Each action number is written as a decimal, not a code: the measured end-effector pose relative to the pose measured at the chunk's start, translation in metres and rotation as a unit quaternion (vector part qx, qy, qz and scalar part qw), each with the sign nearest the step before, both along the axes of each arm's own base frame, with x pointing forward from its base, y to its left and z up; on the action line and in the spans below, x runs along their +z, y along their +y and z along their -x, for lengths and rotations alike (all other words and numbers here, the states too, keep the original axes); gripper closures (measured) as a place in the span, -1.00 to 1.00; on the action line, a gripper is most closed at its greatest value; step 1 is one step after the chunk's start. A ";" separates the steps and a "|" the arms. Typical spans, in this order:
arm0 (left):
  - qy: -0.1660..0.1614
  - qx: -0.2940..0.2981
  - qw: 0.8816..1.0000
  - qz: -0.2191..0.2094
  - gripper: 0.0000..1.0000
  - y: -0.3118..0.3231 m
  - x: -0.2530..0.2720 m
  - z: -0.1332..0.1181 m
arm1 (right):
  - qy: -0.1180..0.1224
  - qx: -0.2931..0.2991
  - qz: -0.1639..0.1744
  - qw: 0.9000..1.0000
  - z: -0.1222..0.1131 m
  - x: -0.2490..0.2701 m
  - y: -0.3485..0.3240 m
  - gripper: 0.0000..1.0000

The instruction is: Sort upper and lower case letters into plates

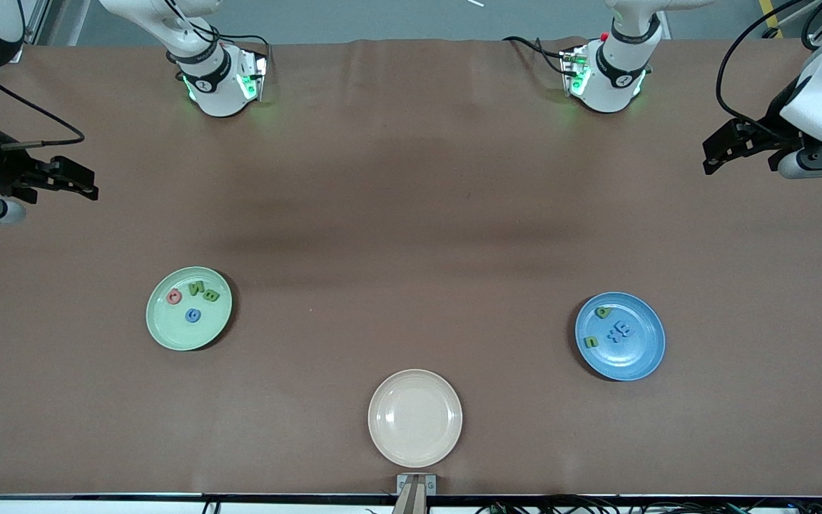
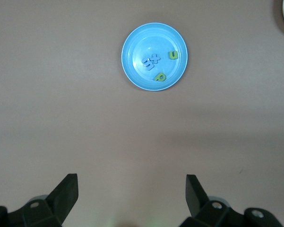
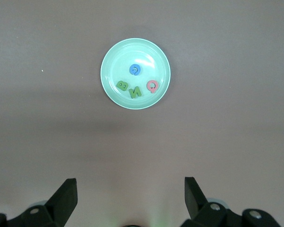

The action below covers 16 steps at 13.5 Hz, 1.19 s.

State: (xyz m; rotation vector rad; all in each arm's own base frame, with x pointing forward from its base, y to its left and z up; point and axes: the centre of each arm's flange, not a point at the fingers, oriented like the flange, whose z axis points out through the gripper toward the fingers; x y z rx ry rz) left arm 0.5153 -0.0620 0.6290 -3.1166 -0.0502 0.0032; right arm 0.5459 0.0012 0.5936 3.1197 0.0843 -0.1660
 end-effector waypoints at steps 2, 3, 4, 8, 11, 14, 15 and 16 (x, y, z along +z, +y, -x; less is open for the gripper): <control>0.000 0.000 1.000 0.000 -1.00 0.000 0.000 0.000 | -0.003 0.000 0.000 1.000 0.005 0.004 0.000 -1.00; 0.000 0.000 1.000 0.000 -1.00 0.000 0.000 0.000 | -0.005 0.000 0.000 1.000 0.007 0.005 0.000 -1.00; -0.001 0.000 1.000 0.000 -1.00 0.000 0.001 0.000 | -0.007 0.000 0.000 1.000 0.009 0.006 0.000 -1.00; -0.007 0.000 1.000 0.000 -1.00 0.001 0.006 0.001 | -0.017 0.000 0.000 1.000 0.015 0.016 0.000 -1.00; -0.012 0.001 1.000 0.001 -1.00 0.001 0.012 0.001 | -0.022 0.000 -0.002 1.000 0.015 0.017 0.000 -1.00; -0.011 0.000 1.000 0.001 -1.00 0.000 0.012 0.001 | -0.026 -0.001 -0.010 1.000 0.014 0.017 0.002 -1.00; -0.010 -0.001 1.000 0.001 -1.00 0.000 0.012 0.002 | -0.027 -0.001 -0.012 1.000 0.013 0.017 0.002 -1.00; -0.008 -0.002 1.000 0.000 -1.00 -0.001 0.011 0.002 | -0.028 -0.001 -0.012 1.000 0.013 0.017 0.002 -1.00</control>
